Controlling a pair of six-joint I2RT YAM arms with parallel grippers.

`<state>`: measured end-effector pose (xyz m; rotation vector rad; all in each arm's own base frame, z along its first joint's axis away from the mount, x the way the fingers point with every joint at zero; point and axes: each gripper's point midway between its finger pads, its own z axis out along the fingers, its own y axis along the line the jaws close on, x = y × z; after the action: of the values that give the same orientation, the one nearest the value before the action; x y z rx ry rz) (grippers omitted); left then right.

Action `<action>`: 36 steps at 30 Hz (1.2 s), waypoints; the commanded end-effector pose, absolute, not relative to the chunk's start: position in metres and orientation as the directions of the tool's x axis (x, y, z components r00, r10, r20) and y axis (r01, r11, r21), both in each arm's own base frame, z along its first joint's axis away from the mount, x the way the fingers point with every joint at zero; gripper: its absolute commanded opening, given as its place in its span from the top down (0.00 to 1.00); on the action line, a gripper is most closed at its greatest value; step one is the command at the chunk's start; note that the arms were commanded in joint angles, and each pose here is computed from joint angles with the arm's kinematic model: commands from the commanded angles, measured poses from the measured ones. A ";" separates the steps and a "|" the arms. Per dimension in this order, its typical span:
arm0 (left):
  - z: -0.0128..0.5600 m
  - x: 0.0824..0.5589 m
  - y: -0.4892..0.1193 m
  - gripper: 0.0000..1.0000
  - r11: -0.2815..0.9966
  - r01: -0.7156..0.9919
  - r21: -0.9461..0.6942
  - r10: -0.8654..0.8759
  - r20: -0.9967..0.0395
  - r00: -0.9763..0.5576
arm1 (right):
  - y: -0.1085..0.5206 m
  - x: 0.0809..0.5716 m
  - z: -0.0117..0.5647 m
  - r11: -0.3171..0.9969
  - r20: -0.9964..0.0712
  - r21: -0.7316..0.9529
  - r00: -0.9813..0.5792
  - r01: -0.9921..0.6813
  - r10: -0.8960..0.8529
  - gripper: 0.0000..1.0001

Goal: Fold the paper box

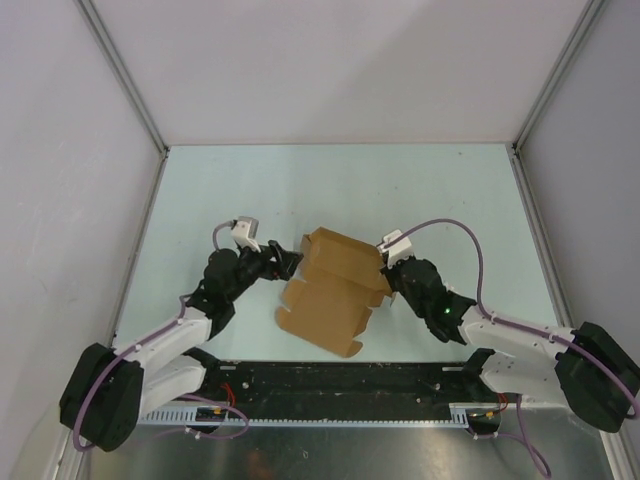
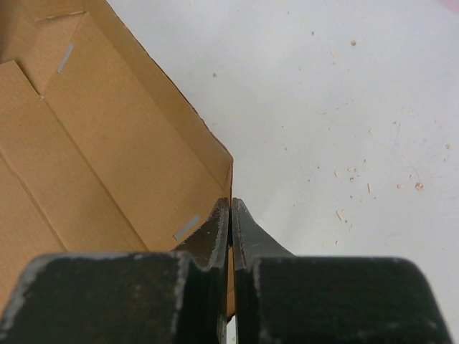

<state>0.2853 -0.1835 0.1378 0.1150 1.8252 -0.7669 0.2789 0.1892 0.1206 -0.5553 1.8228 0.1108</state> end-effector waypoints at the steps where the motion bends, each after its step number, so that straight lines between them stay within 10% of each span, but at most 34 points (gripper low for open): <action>1: 0.155 0.290 -0.192 0.13 0.757 0.525 -0.390 -0.245 -0.913 -0.325 | 0.188 0.286 0.156 0.910 -0.962 -0.220 -0.076 -0.351 -0.262 1.00; 36: 0.142 0.259 -0.207 0.27 0.564 0.723 -0.399 -0.263 -0.917 -0.300 | 0.177 0.262 0.179 0.847 -0.933 -0.359 0.174 -0.392 -0.315 0.96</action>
<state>0.2597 -0.2039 0.1394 0.3853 1.6419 -1.0208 0.2651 0.1687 0.1549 -0.6176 1.5234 0.0116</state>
